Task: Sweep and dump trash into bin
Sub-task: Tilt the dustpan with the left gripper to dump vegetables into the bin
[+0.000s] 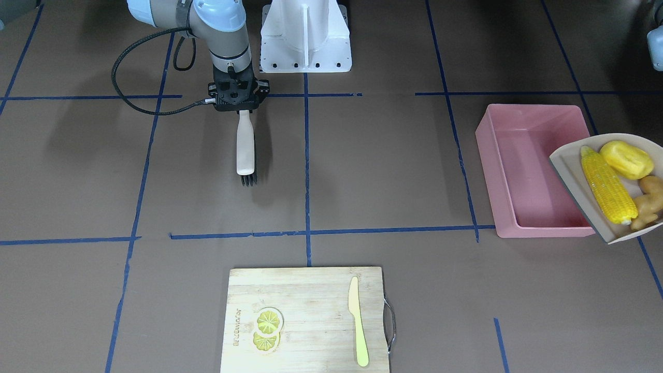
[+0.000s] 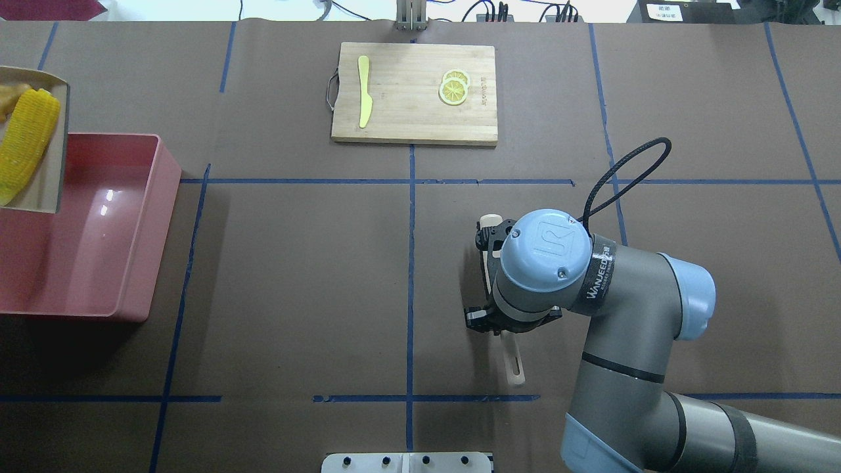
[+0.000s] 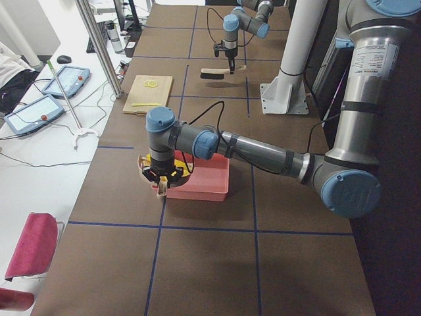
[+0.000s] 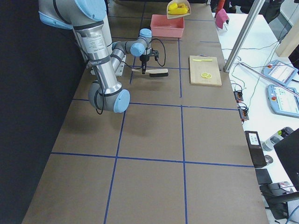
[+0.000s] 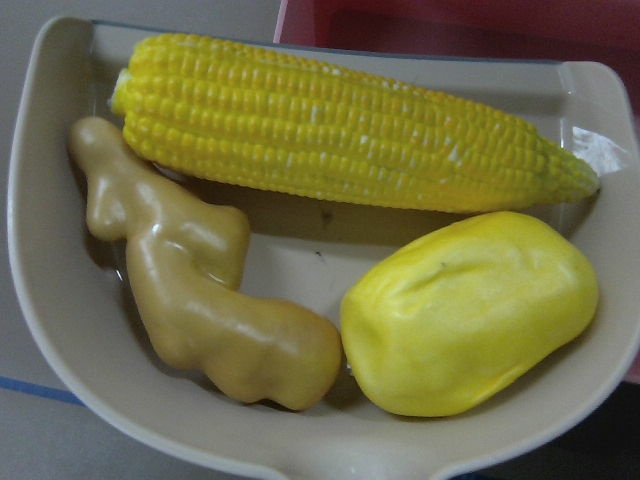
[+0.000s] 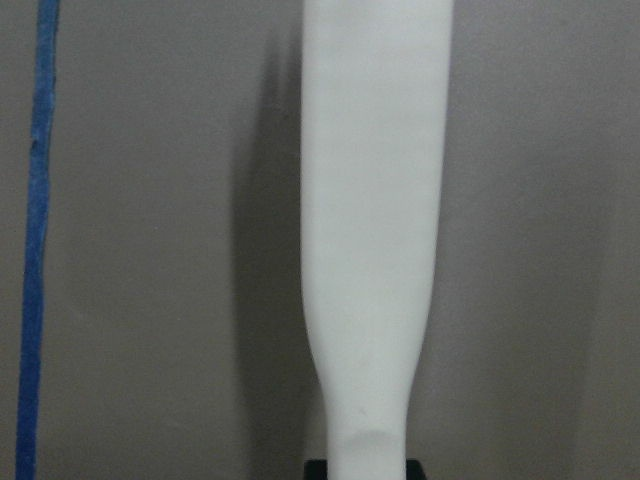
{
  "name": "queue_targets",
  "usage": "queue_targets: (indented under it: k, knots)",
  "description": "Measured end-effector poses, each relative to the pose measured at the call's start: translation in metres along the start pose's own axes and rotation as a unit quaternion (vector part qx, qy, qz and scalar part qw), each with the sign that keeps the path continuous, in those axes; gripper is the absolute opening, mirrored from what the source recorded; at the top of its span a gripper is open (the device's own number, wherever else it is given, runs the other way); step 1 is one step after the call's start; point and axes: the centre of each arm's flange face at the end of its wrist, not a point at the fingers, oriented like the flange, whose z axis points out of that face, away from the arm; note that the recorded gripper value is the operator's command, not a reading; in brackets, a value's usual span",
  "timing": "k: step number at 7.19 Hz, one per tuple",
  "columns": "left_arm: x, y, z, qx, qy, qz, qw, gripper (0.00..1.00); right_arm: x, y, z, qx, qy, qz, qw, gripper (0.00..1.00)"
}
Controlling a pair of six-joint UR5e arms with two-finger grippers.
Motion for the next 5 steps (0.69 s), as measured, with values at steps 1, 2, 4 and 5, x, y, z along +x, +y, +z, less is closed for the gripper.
queue_targets:
  k: [1,2,4,5]
  knots:
    - [0.0,-0.001,-0.017,-0.048,-0.005,0.024,0.9986,0.0,0.001,0.001,0.002,-0.001,0.001,0.0,1.0,0.0]
    - [0.0,-0.003,-0.034,-0.092,-0.008,0.044,0.9947,0.0,0.002,0.002,0.004,-0.002,0.003,0.0,1.0,0.0]
    - [0.001,-0.005,-0.049,-0.127,-0.01,0.058,0.9902,0.0,0.002,0.003,0.005,-0.004,0.004,0.0,1.0,0.0]
    - [0.001,-0.005,-0.05,-0.13,-0.011,0.06,0.9897,0.0,0.002,0.004,0.006,-0.004,0.004,0.0,1.0,0.0]
